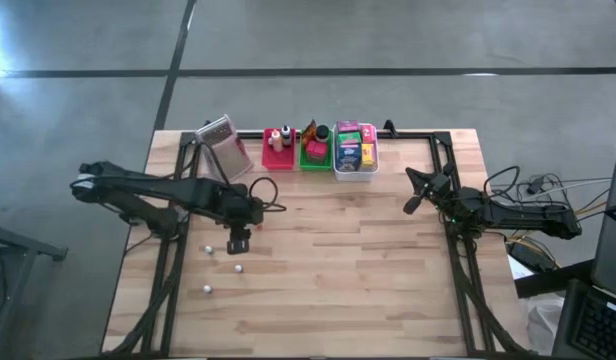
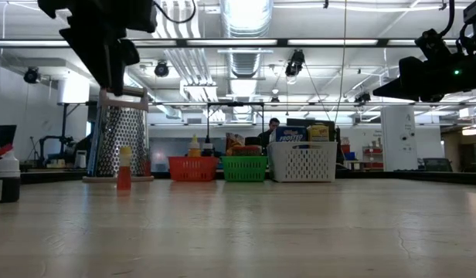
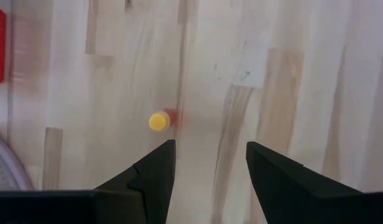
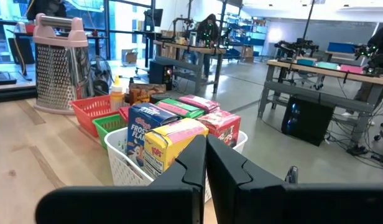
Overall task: Pick & Place Kitchen Items
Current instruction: Put the small orange food coloring bottle into the red bin
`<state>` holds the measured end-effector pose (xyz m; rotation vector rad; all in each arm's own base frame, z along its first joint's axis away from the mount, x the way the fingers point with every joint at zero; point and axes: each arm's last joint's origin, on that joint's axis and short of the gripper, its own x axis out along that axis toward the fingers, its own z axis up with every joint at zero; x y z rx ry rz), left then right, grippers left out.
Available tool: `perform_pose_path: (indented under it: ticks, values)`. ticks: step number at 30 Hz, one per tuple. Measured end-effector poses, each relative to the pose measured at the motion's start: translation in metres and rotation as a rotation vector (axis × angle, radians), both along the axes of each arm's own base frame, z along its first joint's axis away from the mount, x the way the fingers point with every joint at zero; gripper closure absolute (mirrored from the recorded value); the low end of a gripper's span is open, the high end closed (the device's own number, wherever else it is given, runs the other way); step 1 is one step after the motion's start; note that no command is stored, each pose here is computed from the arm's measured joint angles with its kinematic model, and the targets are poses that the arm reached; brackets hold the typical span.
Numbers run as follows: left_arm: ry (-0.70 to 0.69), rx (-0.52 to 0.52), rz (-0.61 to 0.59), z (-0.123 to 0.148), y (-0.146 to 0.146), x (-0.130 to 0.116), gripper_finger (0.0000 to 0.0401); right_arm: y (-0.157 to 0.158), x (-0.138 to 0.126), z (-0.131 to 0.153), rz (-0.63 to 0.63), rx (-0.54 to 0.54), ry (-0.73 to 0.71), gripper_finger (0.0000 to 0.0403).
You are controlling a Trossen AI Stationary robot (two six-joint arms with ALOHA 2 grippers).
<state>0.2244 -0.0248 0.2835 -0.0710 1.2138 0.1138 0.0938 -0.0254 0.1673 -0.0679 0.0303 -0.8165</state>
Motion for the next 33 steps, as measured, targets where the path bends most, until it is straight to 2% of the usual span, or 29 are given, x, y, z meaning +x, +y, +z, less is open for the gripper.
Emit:
perform_pose_path:
  ticks: [6, 26, 33]
  values:
    - [0.034, 0.011, 0.032, -0.01, 0.007, -0.002, 0.0199, 0.0, 0.0, 0.0, 0.0, 0.0, 0.0, 0.0394]
    - [0.006, 0.018, 0.055, -0.054, 0.031, 0.0, 0.0199, 0.0, 0.0, 0.0, 0.0, 0.0, -0.001, 0.0394]
    - [-0.011, 0.015, 0.027, -0.062, 0.031, 0.0, 0.0199, 0.0, 0.0, 0.0, 0.001, 0.0, 0.0, 0.0394]
